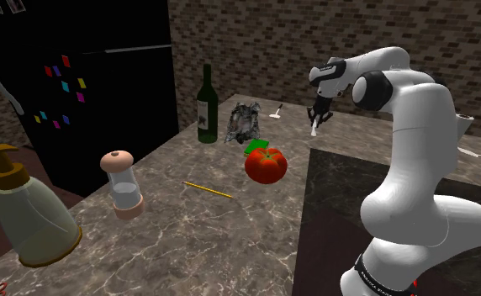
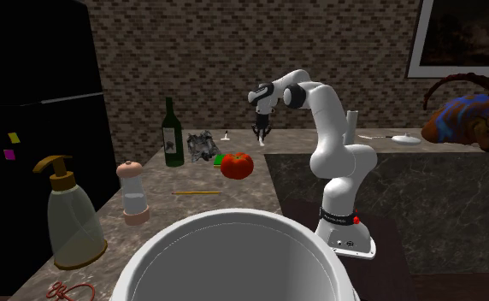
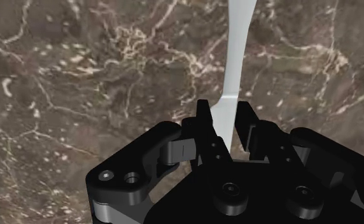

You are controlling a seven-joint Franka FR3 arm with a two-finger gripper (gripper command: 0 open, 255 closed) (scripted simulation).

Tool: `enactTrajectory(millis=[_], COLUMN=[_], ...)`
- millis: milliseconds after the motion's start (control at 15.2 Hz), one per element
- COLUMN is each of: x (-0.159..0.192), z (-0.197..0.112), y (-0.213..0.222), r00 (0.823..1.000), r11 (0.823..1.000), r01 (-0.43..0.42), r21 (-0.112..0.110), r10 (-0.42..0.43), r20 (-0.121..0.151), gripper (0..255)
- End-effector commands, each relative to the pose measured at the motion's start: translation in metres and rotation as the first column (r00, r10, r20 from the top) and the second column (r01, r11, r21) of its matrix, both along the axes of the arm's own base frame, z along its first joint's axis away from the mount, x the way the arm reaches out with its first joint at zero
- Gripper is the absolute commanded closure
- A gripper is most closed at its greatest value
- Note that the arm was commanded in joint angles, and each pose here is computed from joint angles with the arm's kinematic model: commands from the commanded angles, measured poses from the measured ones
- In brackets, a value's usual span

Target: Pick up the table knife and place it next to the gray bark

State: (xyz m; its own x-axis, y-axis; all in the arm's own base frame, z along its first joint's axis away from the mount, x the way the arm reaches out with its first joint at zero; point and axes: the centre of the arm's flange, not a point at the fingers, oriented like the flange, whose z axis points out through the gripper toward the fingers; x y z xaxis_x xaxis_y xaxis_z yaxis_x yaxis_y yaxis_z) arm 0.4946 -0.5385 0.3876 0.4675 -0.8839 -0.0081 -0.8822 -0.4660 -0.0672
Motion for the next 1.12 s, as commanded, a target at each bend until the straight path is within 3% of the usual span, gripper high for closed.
enactTrajectory(millis=[0, 132, 198, 528, 792, 1056], x=[0.0, 0.0, 0.0, 0.0, -0.003, -0.003], z=[0.0, 0.0, 0.0, 0.0, 0.05, 0.05], y=[0.0, 0.0, 0.0, 0.0, -0.002, -0.002], r00=[1.0, 1.0, 1.0, 1.0, 1.0, 1.0], r11=[1.0, 1.0, 1.0, 1.0, 1.0, 1.0], r01=[0.0, 0.0, 0.0, 0.0, 0.0, 0.0], r21=[0.0, 0.0, 0.0, 0.0, 0.0, 0.0], r10=[0.0, 0.0, 0.0, 0.0, 0.0, 0.0], r20=[0.0, 0.0, 0.0, 0.0, 0.0, 0.0], gripper=[255, 255, 0, 0, 0, 0])
